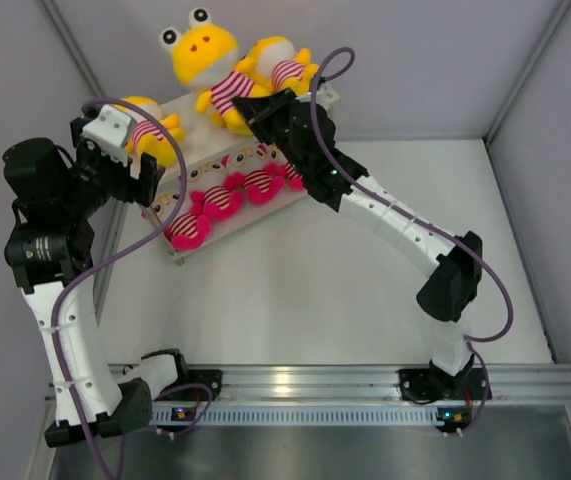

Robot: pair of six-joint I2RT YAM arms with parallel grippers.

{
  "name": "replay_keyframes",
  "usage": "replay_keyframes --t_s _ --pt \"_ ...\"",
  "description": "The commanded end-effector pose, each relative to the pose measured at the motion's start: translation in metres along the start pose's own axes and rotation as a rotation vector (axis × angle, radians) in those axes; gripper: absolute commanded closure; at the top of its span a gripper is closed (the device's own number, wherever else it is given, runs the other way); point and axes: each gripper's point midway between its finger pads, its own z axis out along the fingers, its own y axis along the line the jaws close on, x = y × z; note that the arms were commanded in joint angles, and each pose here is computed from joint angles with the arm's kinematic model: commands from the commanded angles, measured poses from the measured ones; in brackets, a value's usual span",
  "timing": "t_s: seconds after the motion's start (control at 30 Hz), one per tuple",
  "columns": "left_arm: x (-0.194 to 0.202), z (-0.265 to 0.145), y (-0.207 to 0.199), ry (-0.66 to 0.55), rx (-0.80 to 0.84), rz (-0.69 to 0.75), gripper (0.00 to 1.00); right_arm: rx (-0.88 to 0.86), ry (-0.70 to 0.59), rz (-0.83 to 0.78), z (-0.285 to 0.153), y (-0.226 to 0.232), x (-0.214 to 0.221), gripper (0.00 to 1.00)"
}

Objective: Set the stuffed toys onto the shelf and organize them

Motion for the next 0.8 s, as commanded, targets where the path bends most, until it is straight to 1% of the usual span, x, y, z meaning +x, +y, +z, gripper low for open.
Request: replay_keyframes --t_s 0.0,0.13,0.2,0.27,0.37,0.47,0.6,0.73,0.77 --pt "-0.004 -0.001 -0.001 -0.018 0.003 0.035 0.15 -0.141 -0.077 0.081 -0.021 0.078 -0.022 1.00" --pt "-0.001 0.001 0.000 -0.011 0.005 0.034 0.15 -0.146 -0.098 0.054 -0.033 0.091 -0.016 1.00" --pt "-0.001 0.001 0.000 -0.011 0.005 0.040 0.15 -0.145 -0.163 0.014 -0.041 0.099 -0.029 1.00" --pt "-0.001 0.002 0.000 -0.012 0.007 0.049 0.15 -0.151 -0.180 0.003 -0.046 0.104 -0.030 1.00" --pt "-0.002 0.007 0.004 -0.025 0.000 0.055 0.15 -0.183 -0.152 0.009 -0.045 0.116 -0.026 1.00" --pt "0.001 0.014 0.010 -0.027 -0.021 0.042 0.14 -0.154 -0.096 0.020 -0.034 0.102 -0.002 1.00" --pt "-0.007 0.025 0.019 -0.070 -0.037 0.043 0.15 -0.106 -0.074 0.032 -0.018 0.081 0.016 1.00" --pt "-0.015 0.035 0.022 -0.102 -0.018 0.039 0.17 -0.073 -0.050 0.041 -0.008 0.068 0.030 1.00" --pt "-0.019 0.036 0.021 -0.111 -0.007 0.035 0.19 -0.069 -0.046 0.047 -0.007 0.066 0.032 1.00"
